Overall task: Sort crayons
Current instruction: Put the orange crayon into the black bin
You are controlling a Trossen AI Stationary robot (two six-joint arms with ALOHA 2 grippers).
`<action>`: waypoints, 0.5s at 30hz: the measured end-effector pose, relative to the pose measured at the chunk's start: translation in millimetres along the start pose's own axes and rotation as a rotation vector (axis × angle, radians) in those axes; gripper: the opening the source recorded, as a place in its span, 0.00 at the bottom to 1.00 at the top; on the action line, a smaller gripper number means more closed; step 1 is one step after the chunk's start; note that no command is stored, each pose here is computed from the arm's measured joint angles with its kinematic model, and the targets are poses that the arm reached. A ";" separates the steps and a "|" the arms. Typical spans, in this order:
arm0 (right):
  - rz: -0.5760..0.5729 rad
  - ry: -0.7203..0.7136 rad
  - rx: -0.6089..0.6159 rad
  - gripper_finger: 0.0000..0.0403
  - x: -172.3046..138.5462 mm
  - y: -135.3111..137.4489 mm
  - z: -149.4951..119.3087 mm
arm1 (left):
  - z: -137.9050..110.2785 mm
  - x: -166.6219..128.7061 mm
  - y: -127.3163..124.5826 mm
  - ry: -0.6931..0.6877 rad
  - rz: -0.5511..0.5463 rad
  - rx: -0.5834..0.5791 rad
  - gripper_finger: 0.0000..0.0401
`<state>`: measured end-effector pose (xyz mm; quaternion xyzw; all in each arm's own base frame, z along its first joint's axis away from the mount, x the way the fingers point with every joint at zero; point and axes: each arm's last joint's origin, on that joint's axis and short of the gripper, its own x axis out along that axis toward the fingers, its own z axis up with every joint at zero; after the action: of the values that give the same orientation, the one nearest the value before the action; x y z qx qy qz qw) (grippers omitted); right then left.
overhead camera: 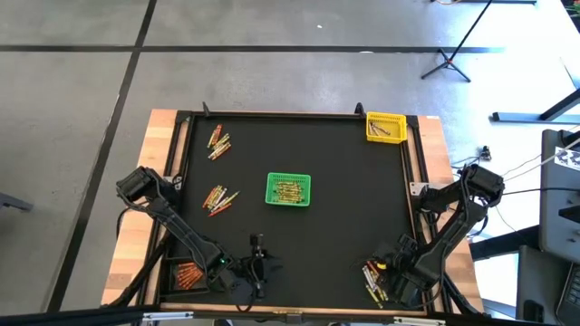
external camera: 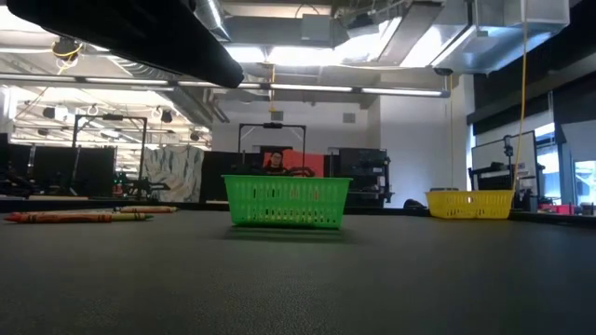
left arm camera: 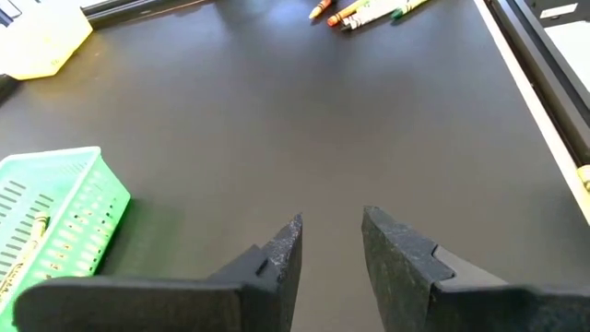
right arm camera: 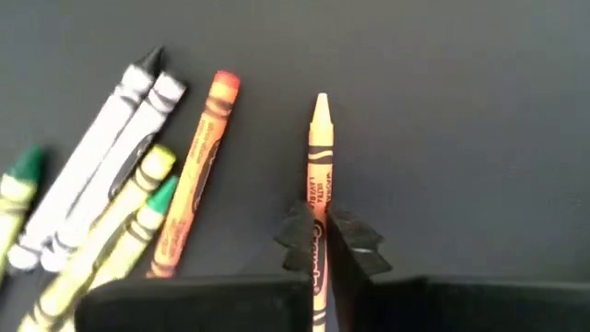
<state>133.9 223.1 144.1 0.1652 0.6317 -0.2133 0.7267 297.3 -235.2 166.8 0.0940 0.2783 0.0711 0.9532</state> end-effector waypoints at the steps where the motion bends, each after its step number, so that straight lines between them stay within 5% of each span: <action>1: -0.002 0.015 -0.025 0.02 -1.4 0.2 -0.2 | 0.0 0.0 0.1 -0.001 0.004 0.000 0.25; 6: 0.053 -0.080 -0.118 0.08 -25.3 9.2 5.3 | 2.8 -1.6 -0.4 -0.022 0.006 0.026 0.25; 15: 0.146 -0.581 -0.278 0.09 -73.6 29.6 25.2 | 19.5 -17.0 0.6 -0.112 -0.004 0.011 0.25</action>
<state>162.4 242.9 219.7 0.0416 0.4078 -0.1105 0.9054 293.7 -240.6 191.9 0.1025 0.2253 0.0622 0.9669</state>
